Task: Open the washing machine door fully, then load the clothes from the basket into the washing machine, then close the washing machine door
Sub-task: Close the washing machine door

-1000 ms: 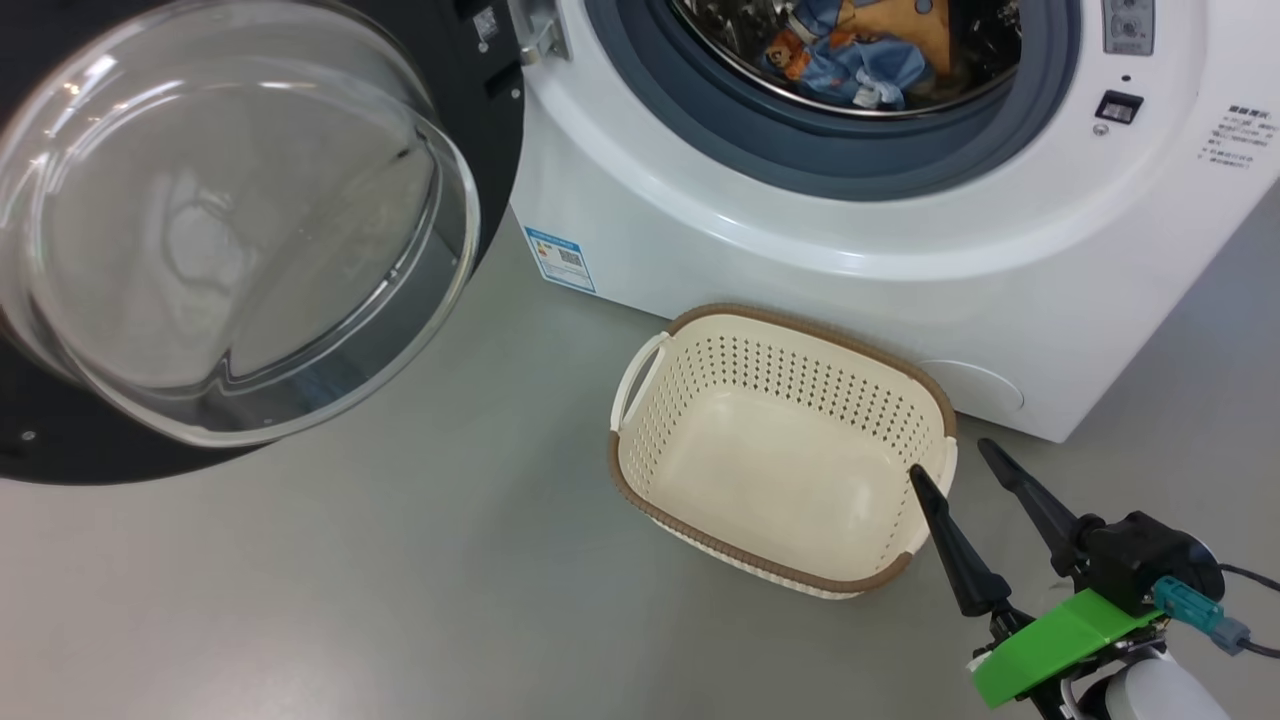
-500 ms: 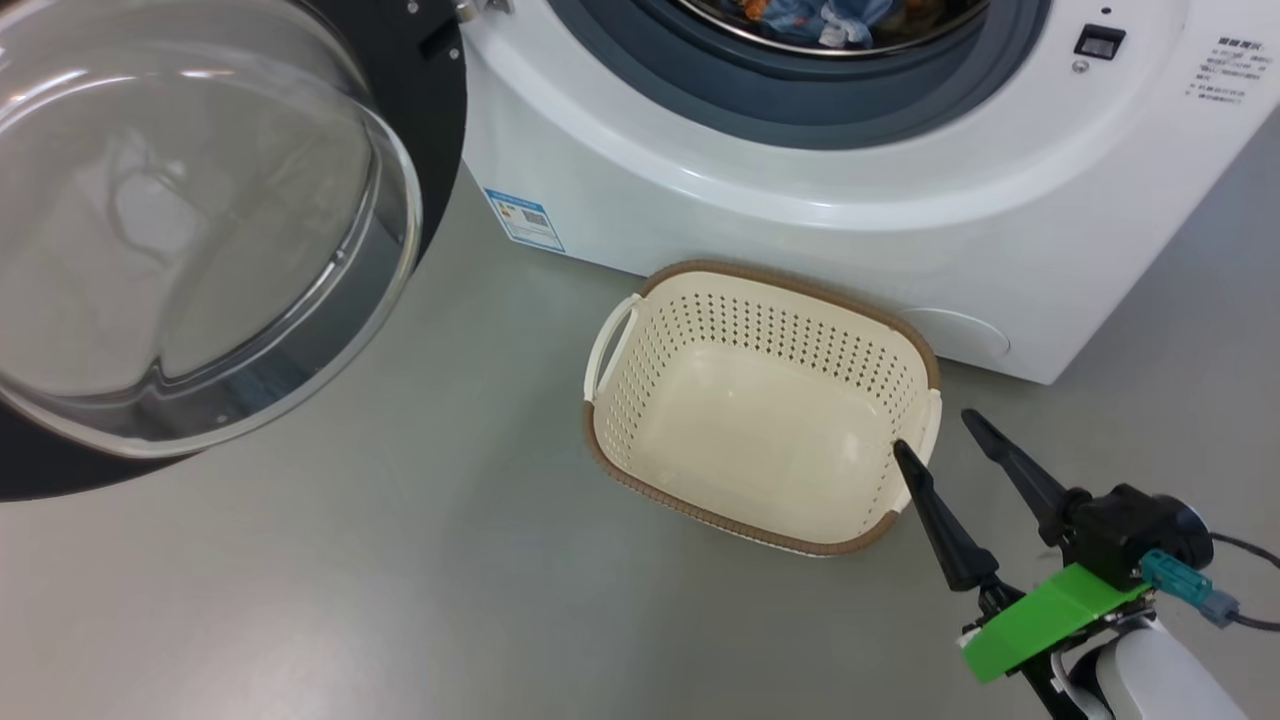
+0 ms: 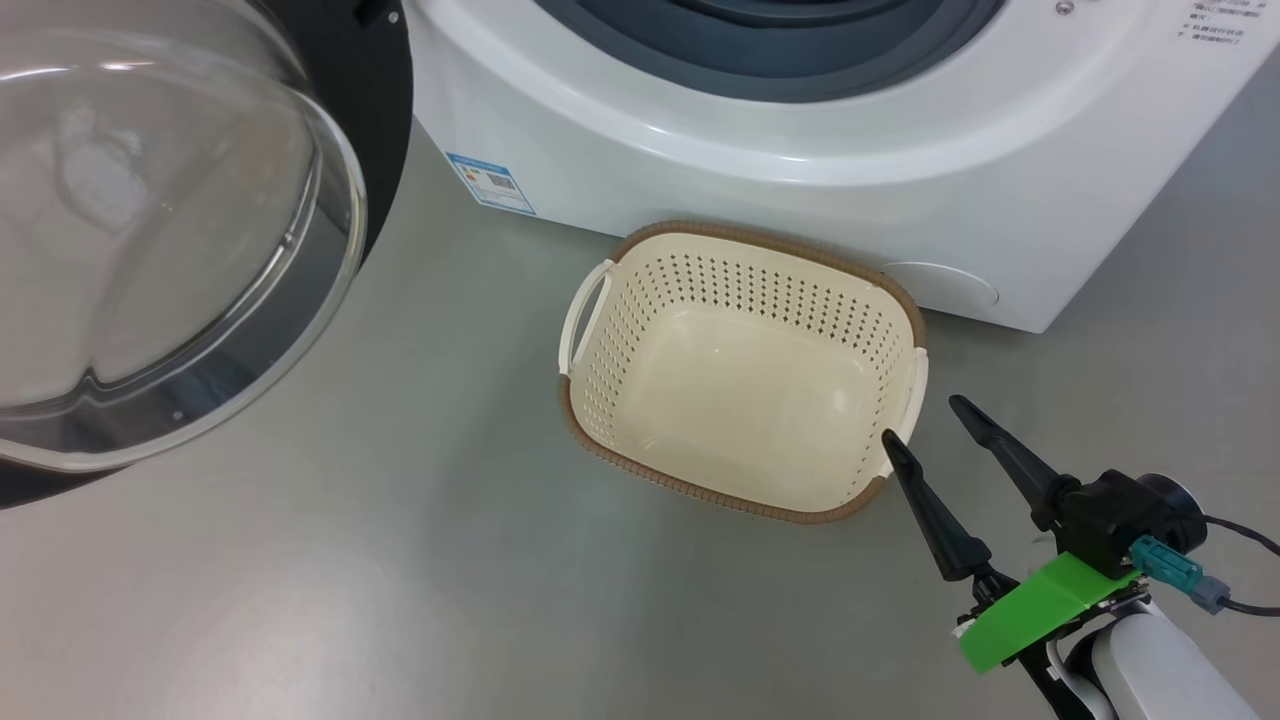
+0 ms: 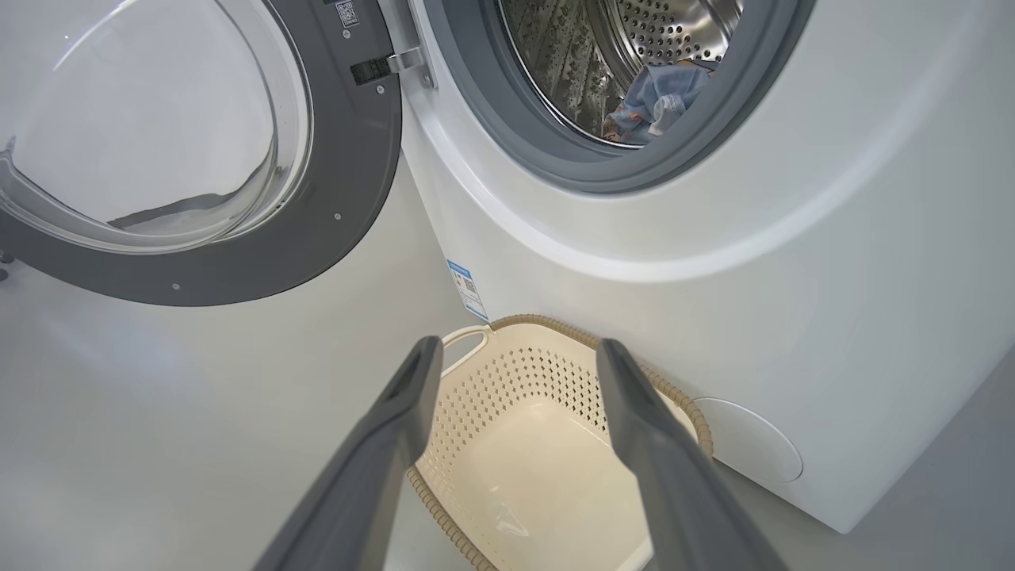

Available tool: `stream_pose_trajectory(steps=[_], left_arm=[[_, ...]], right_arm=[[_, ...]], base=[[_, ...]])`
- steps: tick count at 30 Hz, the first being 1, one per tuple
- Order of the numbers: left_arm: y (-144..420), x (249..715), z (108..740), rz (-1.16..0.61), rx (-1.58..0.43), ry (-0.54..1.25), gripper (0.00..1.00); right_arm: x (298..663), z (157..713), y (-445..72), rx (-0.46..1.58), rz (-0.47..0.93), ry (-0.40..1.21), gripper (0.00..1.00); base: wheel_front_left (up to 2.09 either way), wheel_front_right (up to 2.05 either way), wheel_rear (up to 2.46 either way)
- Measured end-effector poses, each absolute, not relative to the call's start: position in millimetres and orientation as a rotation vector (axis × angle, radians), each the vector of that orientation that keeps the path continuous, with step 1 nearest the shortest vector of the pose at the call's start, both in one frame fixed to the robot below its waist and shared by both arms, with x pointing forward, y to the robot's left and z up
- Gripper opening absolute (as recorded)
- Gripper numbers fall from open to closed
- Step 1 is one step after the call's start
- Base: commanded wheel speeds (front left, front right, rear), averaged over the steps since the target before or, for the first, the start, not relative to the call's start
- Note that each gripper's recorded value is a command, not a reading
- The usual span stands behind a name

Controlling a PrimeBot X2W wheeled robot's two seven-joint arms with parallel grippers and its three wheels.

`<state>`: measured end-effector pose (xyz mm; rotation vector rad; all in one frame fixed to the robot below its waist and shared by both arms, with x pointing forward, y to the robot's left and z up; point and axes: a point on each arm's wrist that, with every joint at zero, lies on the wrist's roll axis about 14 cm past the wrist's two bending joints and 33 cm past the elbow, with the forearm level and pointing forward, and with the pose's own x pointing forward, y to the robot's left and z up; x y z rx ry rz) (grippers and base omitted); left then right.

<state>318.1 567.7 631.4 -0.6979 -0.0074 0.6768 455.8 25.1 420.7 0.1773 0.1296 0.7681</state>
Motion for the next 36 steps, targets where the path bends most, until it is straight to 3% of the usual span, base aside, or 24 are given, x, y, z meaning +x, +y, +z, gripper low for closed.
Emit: stream_pose_trajectory(steps=[36], left_arm=[[548,329,613,0.588,-0.732,0.174,0.00]], right_arm=[[464,427,19,0.173,0.745,0.109,1.00]], base=[[0.00,0.00,0.00]])
